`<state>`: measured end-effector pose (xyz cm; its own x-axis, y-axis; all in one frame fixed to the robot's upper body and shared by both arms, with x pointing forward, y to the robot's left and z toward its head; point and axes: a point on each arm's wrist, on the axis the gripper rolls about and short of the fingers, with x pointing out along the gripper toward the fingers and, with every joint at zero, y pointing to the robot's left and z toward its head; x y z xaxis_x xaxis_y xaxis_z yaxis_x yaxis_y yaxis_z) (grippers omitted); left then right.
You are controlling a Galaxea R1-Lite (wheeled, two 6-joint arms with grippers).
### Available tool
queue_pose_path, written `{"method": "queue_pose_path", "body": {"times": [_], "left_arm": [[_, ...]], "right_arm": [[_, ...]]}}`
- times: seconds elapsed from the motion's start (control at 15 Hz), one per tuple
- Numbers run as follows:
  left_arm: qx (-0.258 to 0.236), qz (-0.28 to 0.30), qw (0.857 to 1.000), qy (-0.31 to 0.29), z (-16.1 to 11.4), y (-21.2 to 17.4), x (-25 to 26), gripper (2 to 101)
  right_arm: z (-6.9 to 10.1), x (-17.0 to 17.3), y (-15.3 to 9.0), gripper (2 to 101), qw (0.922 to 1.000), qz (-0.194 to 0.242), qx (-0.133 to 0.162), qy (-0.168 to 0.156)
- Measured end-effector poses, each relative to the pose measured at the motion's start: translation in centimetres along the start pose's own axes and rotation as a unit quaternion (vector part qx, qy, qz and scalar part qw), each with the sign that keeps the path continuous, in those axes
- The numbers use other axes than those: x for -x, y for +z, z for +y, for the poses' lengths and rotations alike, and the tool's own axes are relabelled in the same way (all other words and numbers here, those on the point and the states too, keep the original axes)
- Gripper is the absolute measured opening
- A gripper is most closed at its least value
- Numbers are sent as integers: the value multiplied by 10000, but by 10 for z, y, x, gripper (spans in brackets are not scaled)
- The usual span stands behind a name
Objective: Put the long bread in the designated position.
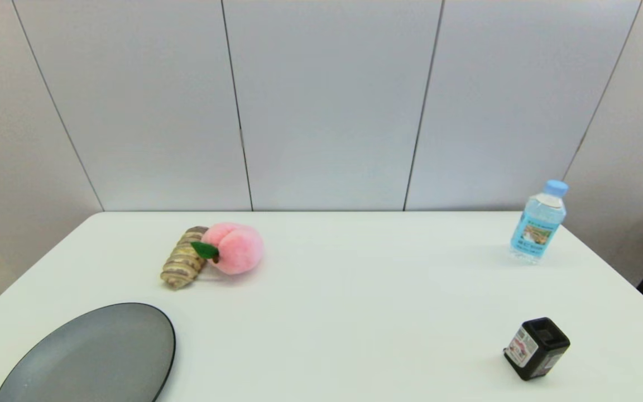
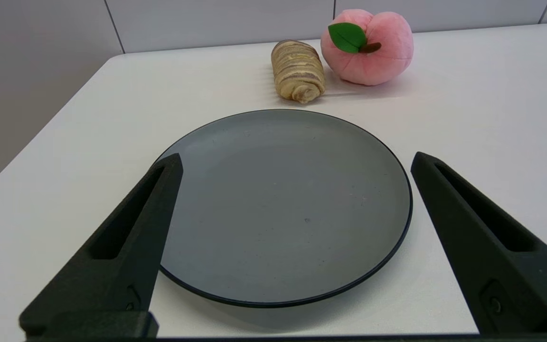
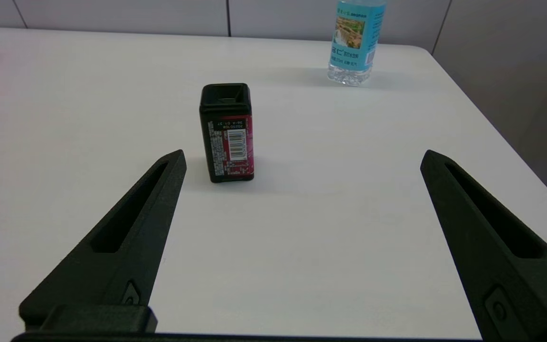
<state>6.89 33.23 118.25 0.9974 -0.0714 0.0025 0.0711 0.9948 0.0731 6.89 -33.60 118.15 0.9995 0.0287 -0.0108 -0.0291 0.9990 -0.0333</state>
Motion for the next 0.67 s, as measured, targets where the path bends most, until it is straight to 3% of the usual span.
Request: {"method": "queue_pose_path", "body": {"times": [0.67], "left_arm": [[0,-2,10000,-1,0,0,0,978]], "right_arm": [[0,0,0,980,10000,-2,-3,-3]]}}
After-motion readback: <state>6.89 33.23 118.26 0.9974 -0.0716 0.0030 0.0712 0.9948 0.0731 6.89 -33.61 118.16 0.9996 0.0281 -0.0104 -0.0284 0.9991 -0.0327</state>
